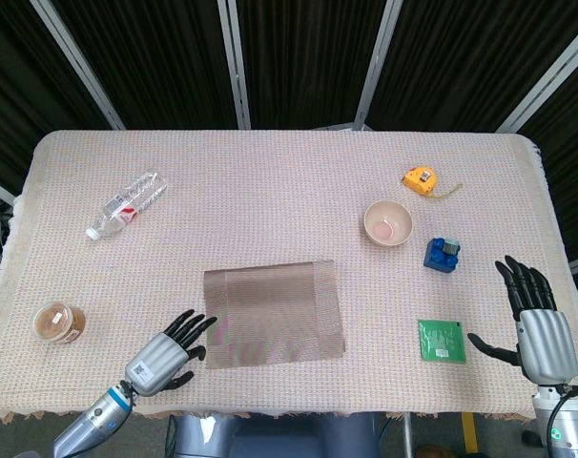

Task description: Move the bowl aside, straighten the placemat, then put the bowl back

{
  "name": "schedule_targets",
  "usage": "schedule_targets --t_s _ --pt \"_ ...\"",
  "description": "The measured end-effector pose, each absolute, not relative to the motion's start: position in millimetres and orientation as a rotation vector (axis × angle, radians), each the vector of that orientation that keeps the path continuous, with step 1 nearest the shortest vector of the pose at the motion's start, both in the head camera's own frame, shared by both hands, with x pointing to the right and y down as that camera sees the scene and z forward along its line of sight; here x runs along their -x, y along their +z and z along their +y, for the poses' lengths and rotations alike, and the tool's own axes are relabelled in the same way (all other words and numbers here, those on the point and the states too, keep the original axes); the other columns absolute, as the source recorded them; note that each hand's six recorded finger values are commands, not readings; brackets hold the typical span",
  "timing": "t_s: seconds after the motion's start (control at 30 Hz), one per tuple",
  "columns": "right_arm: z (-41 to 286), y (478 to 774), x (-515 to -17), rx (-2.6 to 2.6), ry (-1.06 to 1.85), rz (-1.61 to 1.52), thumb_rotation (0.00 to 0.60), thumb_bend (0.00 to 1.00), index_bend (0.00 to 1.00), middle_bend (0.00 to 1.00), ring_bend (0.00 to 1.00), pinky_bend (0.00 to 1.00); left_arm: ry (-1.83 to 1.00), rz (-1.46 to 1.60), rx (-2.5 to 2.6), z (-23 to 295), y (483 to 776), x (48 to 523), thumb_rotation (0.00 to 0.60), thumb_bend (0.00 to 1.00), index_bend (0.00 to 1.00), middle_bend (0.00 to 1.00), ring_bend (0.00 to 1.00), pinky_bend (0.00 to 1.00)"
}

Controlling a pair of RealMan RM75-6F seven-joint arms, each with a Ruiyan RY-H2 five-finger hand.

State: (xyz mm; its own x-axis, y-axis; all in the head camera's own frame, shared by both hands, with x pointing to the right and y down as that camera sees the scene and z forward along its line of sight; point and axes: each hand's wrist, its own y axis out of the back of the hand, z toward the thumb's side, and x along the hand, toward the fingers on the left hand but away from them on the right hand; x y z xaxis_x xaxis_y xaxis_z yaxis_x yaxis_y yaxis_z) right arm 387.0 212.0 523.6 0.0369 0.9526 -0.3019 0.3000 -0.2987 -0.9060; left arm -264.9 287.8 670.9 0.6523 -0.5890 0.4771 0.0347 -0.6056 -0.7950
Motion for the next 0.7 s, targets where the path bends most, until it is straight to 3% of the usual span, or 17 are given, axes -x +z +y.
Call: schedule_targets --t_s 0.3,0.7 --pt "210.6 524.7 -387.2 1.677 1.281 -1.279 0.6 0.0 0.0 0.0 0.0 0.0 -0.962 0.445 2.043 291.0 694.8 244.6 0.6 0.38 0.44 0.0 0.0 0.0" --pt "209.8 521.4 -388.6 1.675 1.276 -1.294 0.6 0.0 0.0 0.0 0.0 0.0 -0.972 0.442 2.043 289.4 700.3 241.6 0.6 0.38 0.44 0.0 0.0 0.0"
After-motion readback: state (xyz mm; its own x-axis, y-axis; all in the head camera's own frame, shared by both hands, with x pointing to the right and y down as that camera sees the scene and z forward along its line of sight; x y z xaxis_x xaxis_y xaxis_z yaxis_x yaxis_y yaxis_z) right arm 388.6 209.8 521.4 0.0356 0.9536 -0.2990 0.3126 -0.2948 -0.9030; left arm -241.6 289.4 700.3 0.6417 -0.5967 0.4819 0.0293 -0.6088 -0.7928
